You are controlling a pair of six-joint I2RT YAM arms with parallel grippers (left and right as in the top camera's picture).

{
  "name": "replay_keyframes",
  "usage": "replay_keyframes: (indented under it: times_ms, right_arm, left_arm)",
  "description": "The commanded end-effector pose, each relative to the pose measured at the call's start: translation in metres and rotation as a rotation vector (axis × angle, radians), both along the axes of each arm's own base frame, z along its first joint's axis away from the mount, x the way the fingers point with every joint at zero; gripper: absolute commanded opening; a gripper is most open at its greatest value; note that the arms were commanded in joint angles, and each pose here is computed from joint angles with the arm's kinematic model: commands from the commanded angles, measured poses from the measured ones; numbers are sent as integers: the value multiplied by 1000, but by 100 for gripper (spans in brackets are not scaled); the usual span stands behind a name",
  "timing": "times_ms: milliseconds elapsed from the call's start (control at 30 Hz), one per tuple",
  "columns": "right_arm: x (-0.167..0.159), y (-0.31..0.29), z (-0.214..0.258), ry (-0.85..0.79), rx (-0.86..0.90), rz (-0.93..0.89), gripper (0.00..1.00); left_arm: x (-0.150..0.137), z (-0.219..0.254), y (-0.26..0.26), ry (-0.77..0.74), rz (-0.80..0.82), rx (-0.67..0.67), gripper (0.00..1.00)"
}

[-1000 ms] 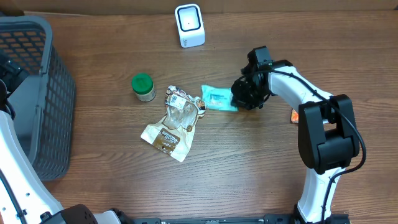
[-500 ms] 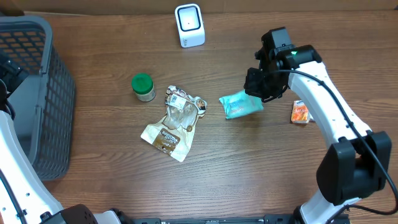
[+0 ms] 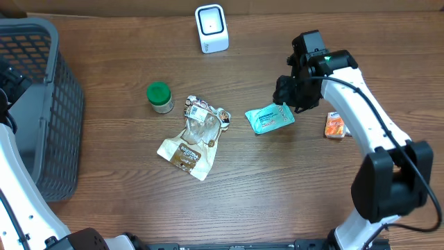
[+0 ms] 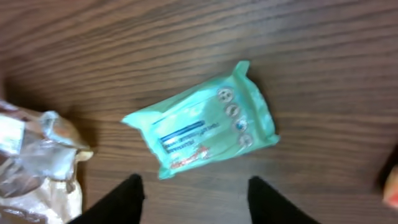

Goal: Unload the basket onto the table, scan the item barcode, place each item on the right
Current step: 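Move the right gripper left over the teal tissue packet, then grasp the teal tissue packet with the right gripper and lift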

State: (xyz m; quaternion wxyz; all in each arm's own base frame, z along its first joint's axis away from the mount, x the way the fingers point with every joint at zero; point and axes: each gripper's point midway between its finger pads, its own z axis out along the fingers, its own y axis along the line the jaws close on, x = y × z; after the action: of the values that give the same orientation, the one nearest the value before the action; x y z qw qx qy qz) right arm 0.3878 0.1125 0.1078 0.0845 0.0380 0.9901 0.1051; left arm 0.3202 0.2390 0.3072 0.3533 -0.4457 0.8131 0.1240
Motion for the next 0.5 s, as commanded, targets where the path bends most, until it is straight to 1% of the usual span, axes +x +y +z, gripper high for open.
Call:
replay_keyframes:
  times_ms: [0,67,233,333,467]
  right_arm:
    - [3,-10,-28,47,21,94,61]
    - [3,-14,-40,73,47,123,63]
    - [2,-31,-64,140,73,100,63]
    - [0,-30,-72,161,149,129,62]
    - [-5,-28,-87,181,166,148,61]
  left_arm:
    - [1,6,2,-26,17,-4,100]
    - [1,6,2,-26,17,-4,100]
    - [1,6,2,-26,17,-4,100]
    - [1,6,2,-25,17,-4,100]
    - [1,6,2,-26,17,-4,100]
